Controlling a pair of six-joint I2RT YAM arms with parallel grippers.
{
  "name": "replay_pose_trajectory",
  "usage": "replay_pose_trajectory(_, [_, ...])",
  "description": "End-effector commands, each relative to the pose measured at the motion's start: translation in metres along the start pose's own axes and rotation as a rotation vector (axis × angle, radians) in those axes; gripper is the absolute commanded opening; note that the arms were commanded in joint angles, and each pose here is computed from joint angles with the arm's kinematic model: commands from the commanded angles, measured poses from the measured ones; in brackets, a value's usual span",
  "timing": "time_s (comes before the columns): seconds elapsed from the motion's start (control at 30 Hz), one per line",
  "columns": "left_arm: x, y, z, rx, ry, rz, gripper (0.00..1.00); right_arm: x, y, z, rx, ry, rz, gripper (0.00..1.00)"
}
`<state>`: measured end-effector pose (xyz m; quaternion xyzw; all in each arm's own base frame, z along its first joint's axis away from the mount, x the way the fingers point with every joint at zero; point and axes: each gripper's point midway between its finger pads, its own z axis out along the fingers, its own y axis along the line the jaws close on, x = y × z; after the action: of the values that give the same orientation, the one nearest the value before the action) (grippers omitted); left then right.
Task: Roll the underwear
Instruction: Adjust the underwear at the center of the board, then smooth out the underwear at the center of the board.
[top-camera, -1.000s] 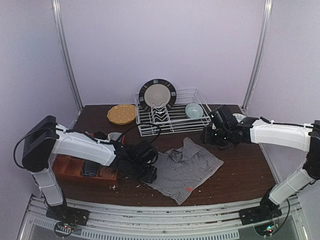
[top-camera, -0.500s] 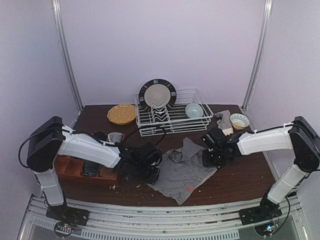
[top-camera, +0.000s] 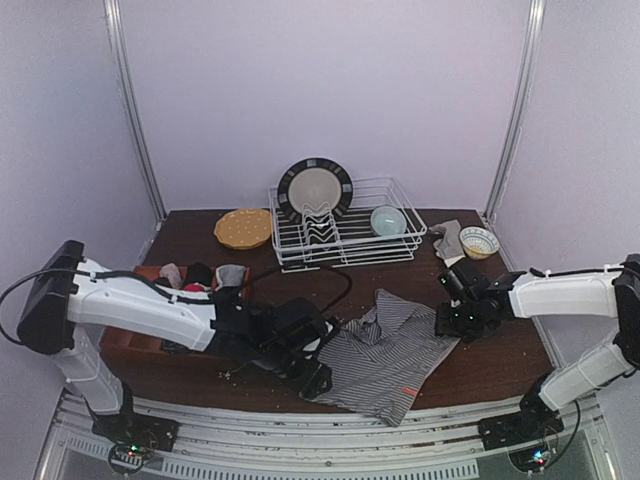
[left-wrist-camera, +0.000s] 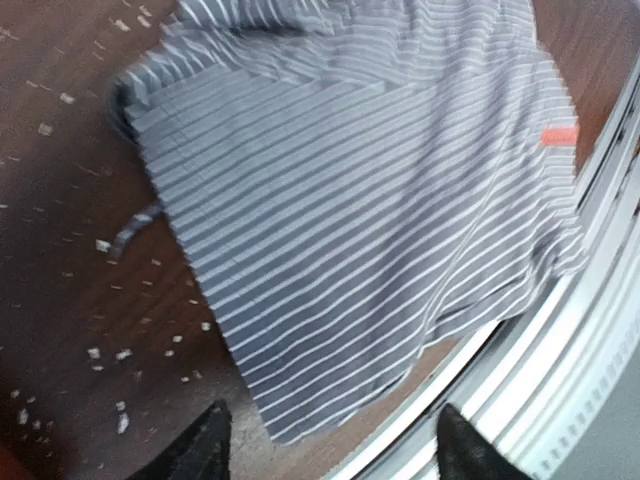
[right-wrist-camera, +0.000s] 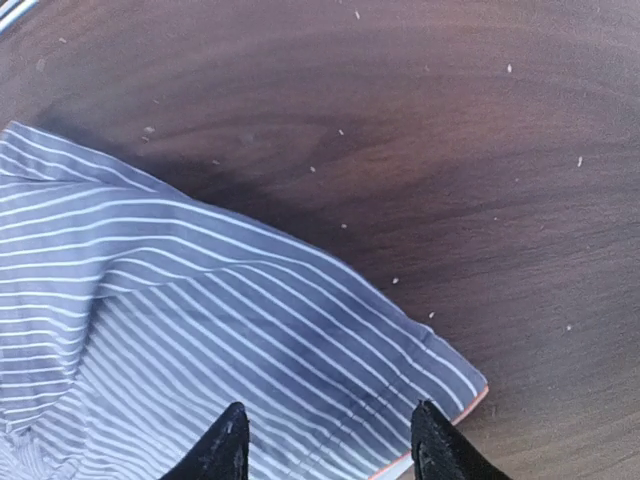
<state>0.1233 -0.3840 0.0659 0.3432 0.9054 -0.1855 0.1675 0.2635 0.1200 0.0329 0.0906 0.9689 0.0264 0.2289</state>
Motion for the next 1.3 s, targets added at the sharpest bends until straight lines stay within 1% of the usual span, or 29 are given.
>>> replay_pose_trajectory(0.0, [-0.051,0.006,-0.026,-0.071,-0.110,0.073,0.68,-0.008,0.014,-0.027,-0.075,-0.022,-0.013,0.55])
replay_pose_trajectory(0.13, [-0.088,0.014,-0.007,-0.118,-0.120,0.149,0.68,0.000,0.028,-0.043,-0.132,-0.033,-0.044,0.54])
replay_pose_trajectory(0.23, [-0.105,0.026,0.015,-0.109,-0.087,0.149,0.65,0.007,0.030,-0.048,-0.155,-0.037,-0.053,0.54])
replay_pose_trajectory(0.37, [-0.118,0.036,0.040,-0.090,-0.048,0.137,0.62,0.016,0.027,-0.044,-0.158,-0.028,-0.063,0.53])
replay_pose_trajectory(0.53, [-0.134,0.038,0.064,-0.104,-0.023,0.151,0.61,0.022,0.029,-0.034,-0.156,-0.009,-0.073,0.52])
replay_pose_trajectory(0.77, [-0.149,0.041,0.080,-0.097,-0.020,0.134,0.55,0.024,0.031,-0.031,-0.155,-0.004,-0.091,0.52])
replay_pose_trajectory(0.83, [-0.151,0.040,0.084,-0.092,-0.022,0.137,0.48,0.026,0.028,-0.028,-0.139,-0.002,-0.100,0.52])
replay_pose_trajectory(0.87, [-0.152,0.042,0.087,-0.099,-0.020,0.135,0.41,0.026,0.027,-0.025,-0.125,0.000,-0.103,0.51])
replay_pose_trajectory(0.97, [-0.155,0.057,0.093,-0.137,-0.025,0.081,0.13,0.027,0.022,-0.019,-0.084,0.006,-0.106,0.49])
replay_pose_trajectory(1.03, [-0.156,0.074,0.094,-0.155,-0.039,-0.004,0.00,0.027,0.024,-0.019,-0.094,0.007,-0.102,0.47])
replay_pose_trajectory(1.17, [-0.160,0.114,0.089,-0.158,-0.085,-0.190,0.00,0.031,0.033,-0.027,-0.158,0.019,-0.113,0.48])
replay_pose_trajectory(1.27, [-0.168,0.132,0.081,-0.169,-0.129,-0.267,0.00,0.036,0.038,-0.035,-0.173,0.028,-0.144,0.51])
